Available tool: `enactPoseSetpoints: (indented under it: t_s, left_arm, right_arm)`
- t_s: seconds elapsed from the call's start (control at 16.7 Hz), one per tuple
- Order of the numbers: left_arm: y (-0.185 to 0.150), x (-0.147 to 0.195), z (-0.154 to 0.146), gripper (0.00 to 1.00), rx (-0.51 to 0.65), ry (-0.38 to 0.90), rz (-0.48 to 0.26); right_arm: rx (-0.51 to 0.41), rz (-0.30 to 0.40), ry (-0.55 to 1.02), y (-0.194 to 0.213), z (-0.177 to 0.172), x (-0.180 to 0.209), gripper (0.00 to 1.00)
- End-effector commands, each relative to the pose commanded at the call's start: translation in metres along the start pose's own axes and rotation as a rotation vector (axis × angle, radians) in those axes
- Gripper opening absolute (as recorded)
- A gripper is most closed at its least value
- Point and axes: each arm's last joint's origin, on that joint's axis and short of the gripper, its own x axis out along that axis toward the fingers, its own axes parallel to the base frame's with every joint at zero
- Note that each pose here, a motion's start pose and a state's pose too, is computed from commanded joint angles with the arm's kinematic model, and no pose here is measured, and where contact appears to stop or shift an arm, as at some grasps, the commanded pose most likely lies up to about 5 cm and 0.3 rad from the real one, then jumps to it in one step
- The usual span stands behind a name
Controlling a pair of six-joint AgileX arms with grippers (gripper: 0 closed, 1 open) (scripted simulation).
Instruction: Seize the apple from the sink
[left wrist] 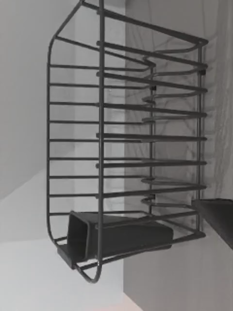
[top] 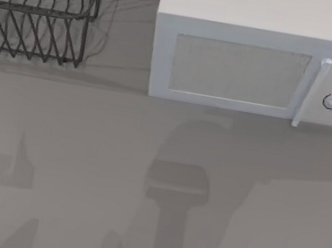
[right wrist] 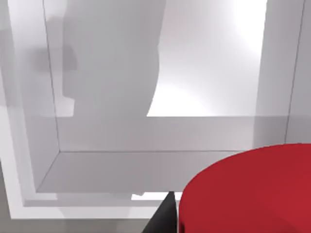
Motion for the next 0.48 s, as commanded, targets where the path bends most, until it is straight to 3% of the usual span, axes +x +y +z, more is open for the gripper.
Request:
enactPoseSetpoints:
  t_s: [0.3,0.48]
  left_arm:
    - [0.0,0.0,0.0,1.0,0.0,0.0,0.0]
    - [0.0,0.0,0.0,1.0,0.0,0.0,0.0]
  right_arm:
    - [-0.001,0.001,0.001,0.002,0.001,0.001,0.0]
    - [0.0,0.004,0.006,0.03,0.002,0.0,0.0]
